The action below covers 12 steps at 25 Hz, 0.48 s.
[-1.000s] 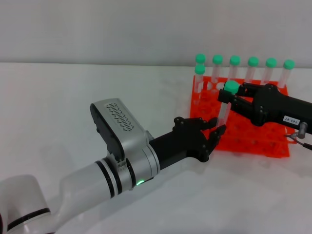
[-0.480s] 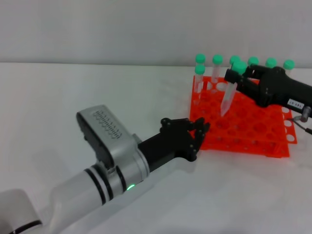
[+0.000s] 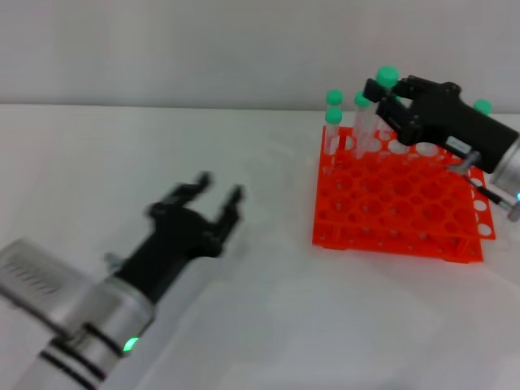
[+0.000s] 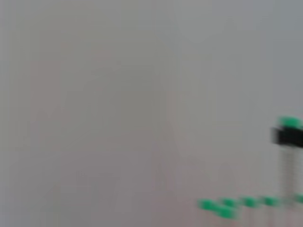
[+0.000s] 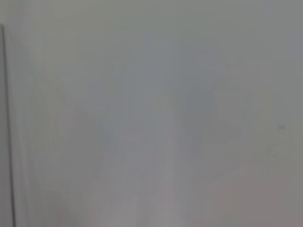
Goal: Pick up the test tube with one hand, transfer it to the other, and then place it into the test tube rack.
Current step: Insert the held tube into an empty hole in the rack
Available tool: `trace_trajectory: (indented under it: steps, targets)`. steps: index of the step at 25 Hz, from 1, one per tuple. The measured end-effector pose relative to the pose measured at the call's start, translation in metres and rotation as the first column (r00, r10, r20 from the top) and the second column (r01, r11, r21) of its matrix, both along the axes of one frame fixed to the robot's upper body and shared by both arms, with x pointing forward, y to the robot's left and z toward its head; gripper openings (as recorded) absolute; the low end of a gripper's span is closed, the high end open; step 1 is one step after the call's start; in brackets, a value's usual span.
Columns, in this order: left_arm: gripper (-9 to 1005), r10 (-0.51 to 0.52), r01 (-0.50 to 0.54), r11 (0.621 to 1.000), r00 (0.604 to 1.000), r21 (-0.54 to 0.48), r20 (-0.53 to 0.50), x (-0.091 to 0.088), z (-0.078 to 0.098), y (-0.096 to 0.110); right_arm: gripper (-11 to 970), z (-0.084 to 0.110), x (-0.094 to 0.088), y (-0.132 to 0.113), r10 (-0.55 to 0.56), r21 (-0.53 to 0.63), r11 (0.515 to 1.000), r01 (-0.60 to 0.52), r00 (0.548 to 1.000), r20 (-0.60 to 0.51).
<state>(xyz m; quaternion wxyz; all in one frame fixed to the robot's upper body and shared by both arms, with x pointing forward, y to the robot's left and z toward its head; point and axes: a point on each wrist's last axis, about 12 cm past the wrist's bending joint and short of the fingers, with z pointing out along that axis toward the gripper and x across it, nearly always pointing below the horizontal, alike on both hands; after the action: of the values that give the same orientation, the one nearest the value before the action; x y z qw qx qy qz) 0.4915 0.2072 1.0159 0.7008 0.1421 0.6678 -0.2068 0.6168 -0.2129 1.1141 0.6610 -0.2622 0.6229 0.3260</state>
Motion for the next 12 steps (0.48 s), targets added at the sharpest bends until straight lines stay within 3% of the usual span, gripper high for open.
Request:
trace_trajectory:
  steps: [1, 5, 12]
  targets:
    - [370, 0.0, 0.0, 1.0, 1.0, 0.0, 0.0, 0.0, 0.0, 0.0, 216, 0.0, 0.0, 0.0, 0.0, 0.0, 1.0, 0.0, 1.0, 0.0]
    - [488, 0.221, -0.222, 0.969, 0.975, -0.105, -0.017, -0.021, -0.006, 0.035, 201, -0.004, 0.001, 0.016, -0.038, -0.017, 0.999, 0.039, 0.999, 0.022]
    - [753, 0.33, -0.333, 0.939, 0.943, -0.09, -0.046, -0.037, -0.015, 0.059, 204, -0.008, 0.004, 0.017, -0.09, -0.035, 0.995, 0.09, 0.996, 0.01]
